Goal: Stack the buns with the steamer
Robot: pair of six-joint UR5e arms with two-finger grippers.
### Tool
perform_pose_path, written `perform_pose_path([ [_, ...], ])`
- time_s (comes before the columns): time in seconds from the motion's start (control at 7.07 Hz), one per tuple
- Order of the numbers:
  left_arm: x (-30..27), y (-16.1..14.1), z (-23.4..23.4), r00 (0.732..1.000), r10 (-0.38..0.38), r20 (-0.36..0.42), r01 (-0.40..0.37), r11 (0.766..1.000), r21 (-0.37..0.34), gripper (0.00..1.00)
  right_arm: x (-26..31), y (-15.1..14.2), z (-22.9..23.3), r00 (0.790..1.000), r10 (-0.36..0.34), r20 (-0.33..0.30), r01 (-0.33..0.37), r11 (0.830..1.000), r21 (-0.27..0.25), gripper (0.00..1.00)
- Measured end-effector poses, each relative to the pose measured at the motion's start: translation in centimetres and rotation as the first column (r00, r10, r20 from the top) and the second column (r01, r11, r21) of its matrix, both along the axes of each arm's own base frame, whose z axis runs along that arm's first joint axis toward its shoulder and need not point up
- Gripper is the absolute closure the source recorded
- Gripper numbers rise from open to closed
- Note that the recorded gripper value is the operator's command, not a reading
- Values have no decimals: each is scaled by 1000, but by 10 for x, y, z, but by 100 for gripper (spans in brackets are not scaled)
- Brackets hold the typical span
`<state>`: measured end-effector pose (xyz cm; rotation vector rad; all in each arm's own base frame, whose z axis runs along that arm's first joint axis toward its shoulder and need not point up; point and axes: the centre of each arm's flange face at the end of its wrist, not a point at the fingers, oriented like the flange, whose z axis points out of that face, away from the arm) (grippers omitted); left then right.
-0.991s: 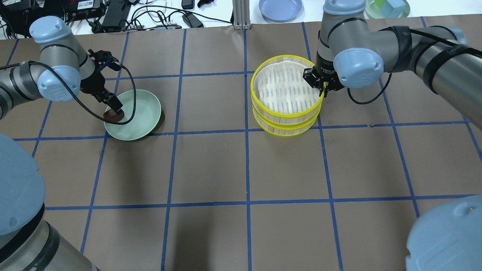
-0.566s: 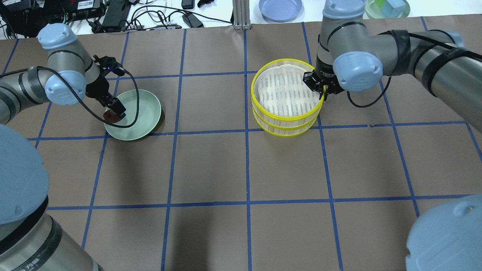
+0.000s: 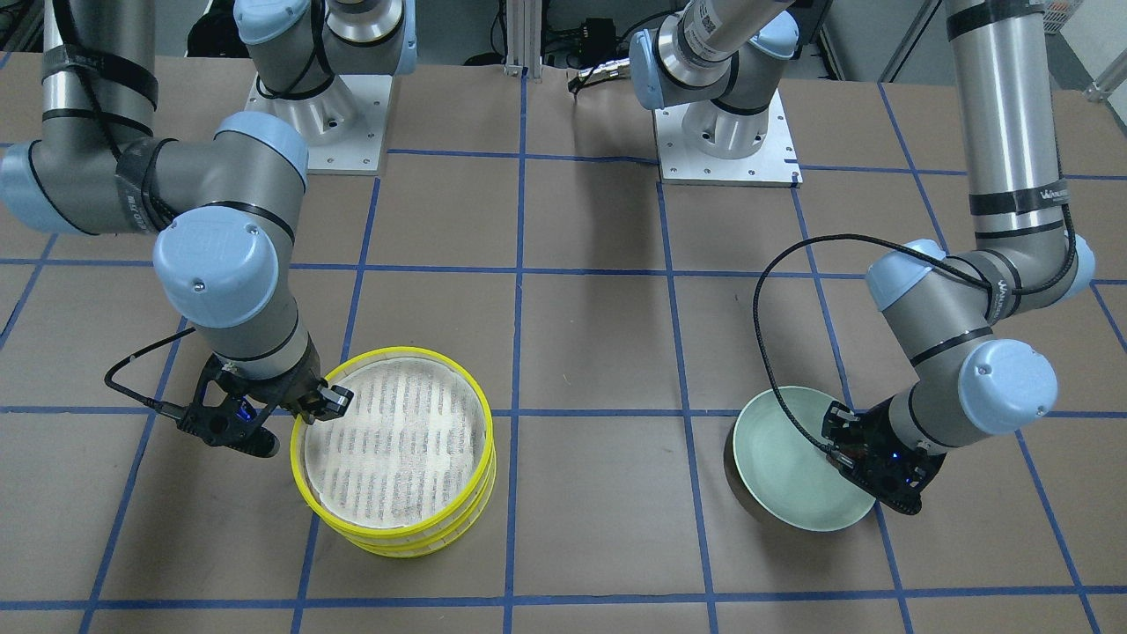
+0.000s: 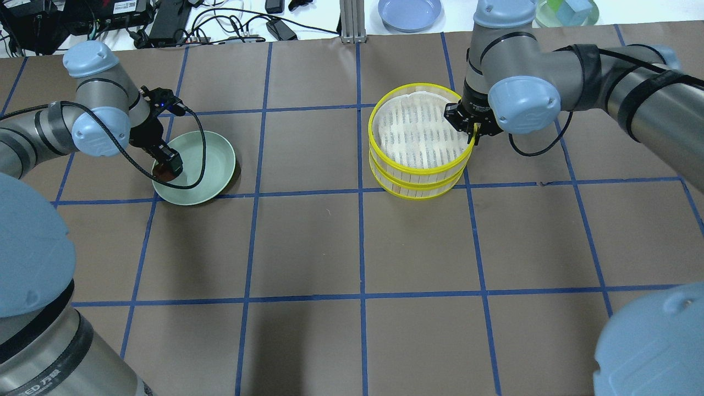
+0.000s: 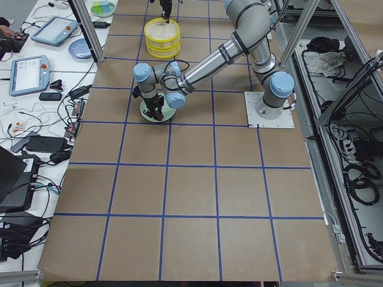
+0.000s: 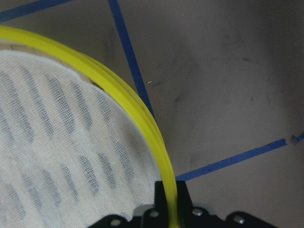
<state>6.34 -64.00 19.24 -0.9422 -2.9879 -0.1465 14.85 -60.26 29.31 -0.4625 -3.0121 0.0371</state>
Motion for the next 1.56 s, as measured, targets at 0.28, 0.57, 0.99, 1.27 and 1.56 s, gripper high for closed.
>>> perform_pose_path([
  [0.28,-2,-3,14,997,81,0,-81,996,-30,100,0,-1,0,1000,-1,4,1,1000,-7,98],
  [0.57,-25,-7,41,962,262,-71,-267,960,-81,100,0,-1,-1,1000,-1,6,1,1000,-6,95],
  [0.99,-83,-13,84,883,447,-145,-464,877,-122,100,0,-2,-3,1000,1,4,-1,1000,-4,81],
  [1.27,-107,-12,101,806,550,-218,-579,810,-98,100,0,-4,-7,1000,1,1,-1,1000,-10,53],
  [1.56,-135,-7,124,701,651,-293,-691,721,-50,100,0,-6,-7,1000,0,3,0,1000,-17,35],
])
